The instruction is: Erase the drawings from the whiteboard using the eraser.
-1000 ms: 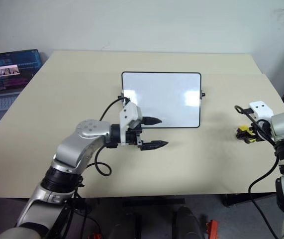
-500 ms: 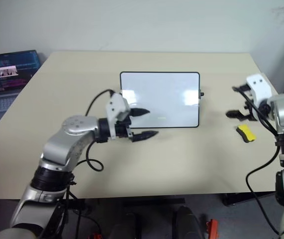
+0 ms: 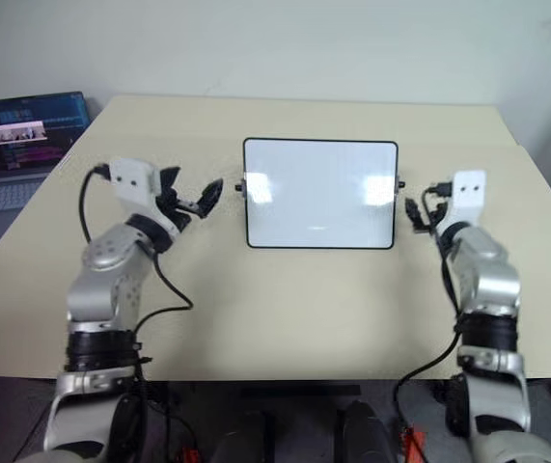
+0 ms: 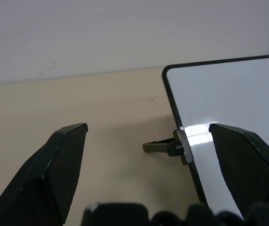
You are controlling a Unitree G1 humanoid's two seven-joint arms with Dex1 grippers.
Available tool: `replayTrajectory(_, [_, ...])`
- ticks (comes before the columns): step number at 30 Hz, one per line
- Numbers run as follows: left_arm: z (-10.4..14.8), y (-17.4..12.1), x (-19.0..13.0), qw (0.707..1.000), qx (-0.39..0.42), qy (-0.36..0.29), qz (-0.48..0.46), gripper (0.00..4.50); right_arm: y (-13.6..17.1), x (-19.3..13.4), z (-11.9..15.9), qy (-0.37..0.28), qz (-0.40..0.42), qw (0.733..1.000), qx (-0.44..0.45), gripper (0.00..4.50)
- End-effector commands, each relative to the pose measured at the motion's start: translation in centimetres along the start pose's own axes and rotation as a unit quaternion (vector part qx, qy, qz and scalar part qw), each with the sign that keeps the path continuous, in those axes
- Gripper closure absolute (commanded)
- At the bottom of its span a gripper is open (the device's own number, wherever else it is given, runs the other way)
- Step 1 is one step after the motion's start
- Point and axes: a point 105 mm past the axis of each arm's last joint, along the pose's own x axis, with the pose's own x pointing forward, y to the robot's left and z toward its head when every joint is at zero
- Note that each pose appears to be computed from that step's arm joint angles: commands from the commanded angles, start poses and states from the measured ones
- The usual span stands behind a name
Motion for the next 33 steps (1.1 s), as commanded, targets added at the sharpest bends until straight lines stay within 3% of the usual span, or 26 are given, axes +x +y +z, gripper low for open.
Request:
replayTrajectory(1, [0.0,1.6,-0.5,0.998,-0.016,-0.015,0.058,0.00,-0.7,-0.5,2.1,-0.076,-0.034,0.997,-0.002,0.03])
replayTrajectory(9, [-3.0,2.3,-1.1,0.994,-0.014,-0.007,0.109,0.00,-1.0,-0.7,1.2,-0.135,-0.081,0.986,0.057,0.03])
replayTrajectory(18, [-6.4,2.5,-2.9,0.991,0.010,0.011,0.135,0.00,1.3,-0.1,-3.0,-0.109,-0.060,0.991,0.058,0.03])
replayTrajectory(24, [-6.9,2.1,-3.0,0.991,0.019,0.012,0.134,0.00,1.6,-0.1,-4.3,-0.103,-0.060,0.991,0.061,0.03])
replayTrajectory(33, [-6.7,2.2,-2.7,0.991,0.022,0.007,0.133,0.00,1.0,-0.6,-3.5,-0.125,-0.073,0.989,0.040,0.03])
